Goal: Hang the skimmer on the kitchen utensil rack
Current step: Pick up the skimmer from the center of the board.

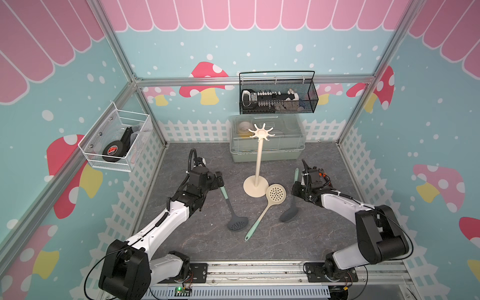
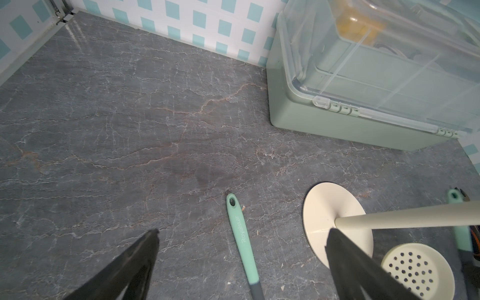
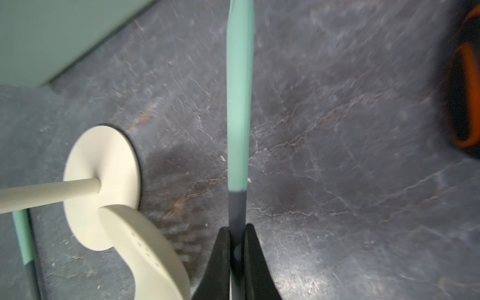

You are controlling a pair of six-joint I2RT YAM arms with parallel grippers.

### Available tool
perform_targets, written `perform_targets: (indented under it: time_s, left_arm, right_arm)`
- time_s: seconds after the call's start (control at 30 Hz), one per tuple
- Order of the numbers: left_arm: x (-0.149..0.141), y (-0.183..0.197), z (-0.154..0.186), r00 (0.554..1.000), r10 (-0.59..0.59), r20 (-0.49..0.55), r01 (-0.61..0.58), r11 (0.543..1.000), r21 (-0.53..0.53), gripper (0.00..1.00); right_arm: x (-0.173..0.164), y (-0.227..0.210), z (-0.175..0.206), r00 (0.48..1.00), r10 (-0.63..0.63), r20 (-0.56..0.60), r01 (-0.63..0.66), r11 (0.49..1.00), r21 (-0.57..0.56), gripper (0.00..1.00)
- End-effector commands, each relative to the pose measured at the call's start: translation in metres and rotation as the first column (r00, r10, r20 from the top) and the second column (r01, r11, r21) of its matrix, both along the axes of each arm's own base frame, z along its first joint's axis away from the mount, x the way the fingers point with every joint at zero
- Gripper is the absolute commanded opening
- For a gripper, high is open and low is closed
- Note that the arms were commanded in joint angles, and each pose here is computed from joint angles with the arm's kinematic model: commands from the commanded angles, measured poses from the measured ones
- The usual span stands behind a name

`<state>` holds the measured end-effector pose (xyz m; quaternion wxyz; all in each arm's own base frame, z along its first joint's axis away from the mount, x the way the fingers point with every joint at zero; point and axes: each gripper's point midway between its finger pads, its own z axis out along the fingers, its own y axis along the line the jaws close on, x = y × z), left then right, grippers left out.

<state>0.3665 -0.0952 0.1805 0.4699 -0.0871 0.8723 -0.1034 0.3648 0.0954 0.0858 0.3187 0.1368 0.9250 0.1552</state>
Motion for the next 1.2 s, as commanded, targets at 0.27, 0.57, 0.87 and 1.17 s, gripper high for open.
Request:
perform_targets:
  time_s: [0.27,0.57,0.87,1.17]
  left_arm:
    - [0.001,-0.003,0.006,1.000,0.000,-0.006,0.000,1.000,-0.018,0.99]
    - [0.004,-0.015,0.004,0.998,-0.060,-0.012,0.060,0.997,-0.047,0.99]
    - [0.004,-0.035,0.009,0.987,-0.158,0.021,0.159,0.982,-0.096,0.99]
    - [0.005,-0.054,0.013,0.968,-0.240,0.069,0.248,0.955,-0.162,0.99]
  right_arm:
    - [0.002,-0.001,0.152,0.923,0.069,0.378,-0.108,0.991,0.081,0.00]
    - [-0.019,0.046,0.246,0.707,0.198,0.679,-0.439,0.875,0.202,0.00]
    - [-0.051,0.071,0.308,0.491,0.249,0.835,-0.666,0.725,0.175,0.00]
    - [-0.081,0.092,0.331,0.347,0.252,0.903,-0.860,0.469,0.200,0.00]
